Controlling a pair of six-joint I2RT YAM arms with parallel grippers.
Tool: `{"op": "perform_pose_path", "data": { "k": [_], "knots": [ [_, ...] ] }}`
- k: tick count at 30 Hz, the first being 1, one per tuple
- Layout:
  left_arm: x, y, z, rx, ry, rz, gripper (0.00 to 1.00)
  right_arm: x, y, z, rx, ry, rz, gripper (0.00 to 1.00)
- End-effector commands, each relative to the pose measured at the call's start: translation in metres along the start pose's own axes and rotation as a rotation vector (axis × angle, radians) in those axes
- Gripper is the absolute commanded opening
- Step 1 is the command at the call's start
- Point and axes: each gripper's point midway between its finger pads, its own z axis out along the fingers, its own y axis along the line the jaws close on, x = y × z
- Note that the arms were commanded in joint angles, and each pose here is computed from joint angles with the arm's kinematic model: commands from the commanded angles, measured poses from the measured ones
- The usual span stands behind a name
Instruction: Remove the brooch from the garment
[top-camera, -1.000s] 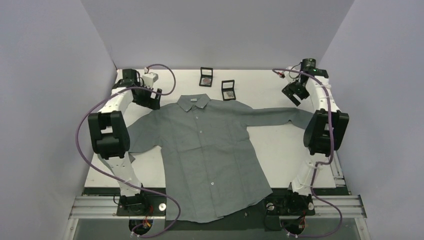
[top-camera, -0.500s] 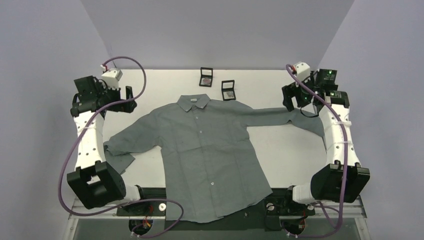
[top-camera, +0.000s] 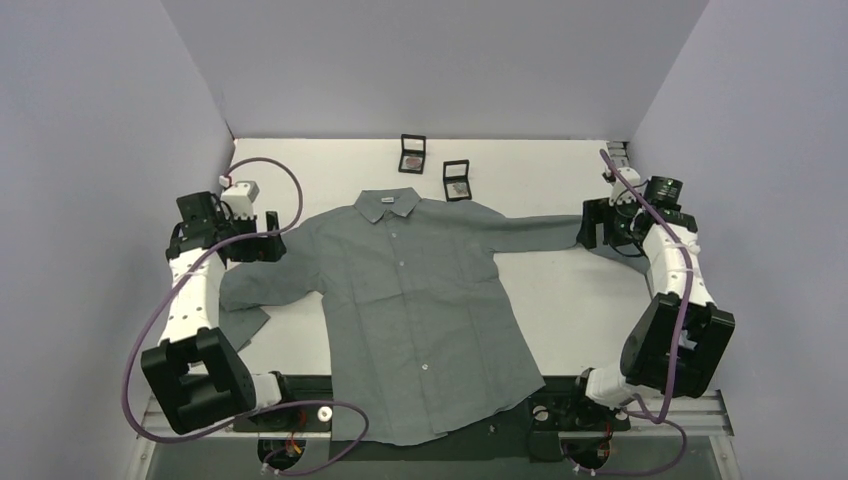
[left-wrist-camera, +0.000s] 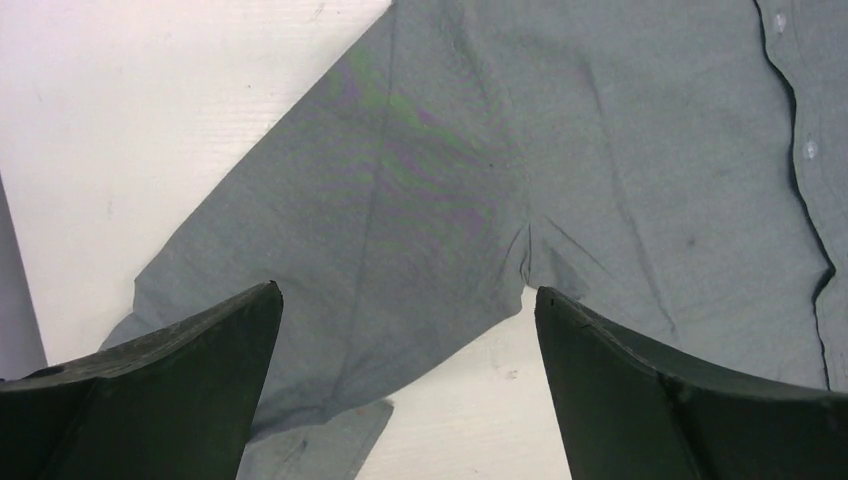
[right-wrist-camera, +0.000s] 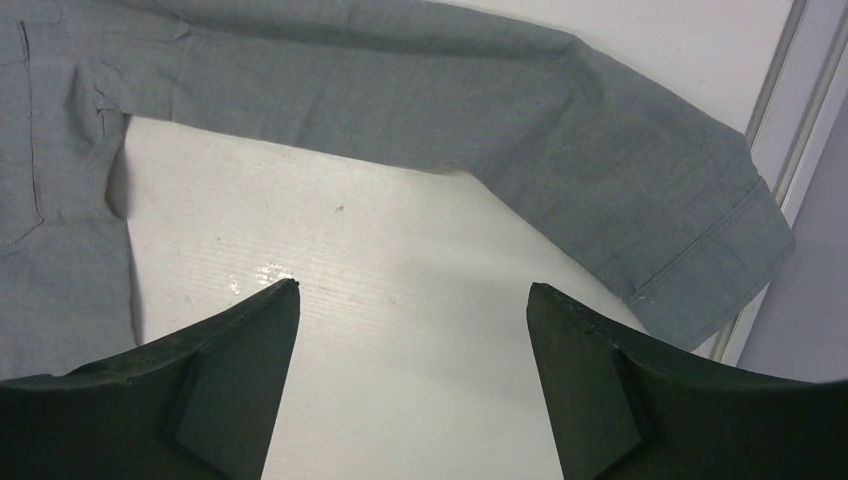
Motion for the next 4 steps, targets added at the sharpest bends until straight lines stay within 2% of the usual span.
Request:
{"op": "perform_pose_path", "data": {
  "k": [1, 4],
  "knots": [
    [-0.0302, 0.0112, 0.0098, -0.023, -0.069, -0.025, 0.96, -0.0239, -0.0057, -0.001, 0.015, -0.081, -0.037, 0.79],
    [-0.038, 0.0159, 0.0128, -0.031, -0.071, -0.025, 0.96, -0.0265, -0.0086, -0.0023, 0.027, -0.079, -0.04, 0.79]
  ]
}}
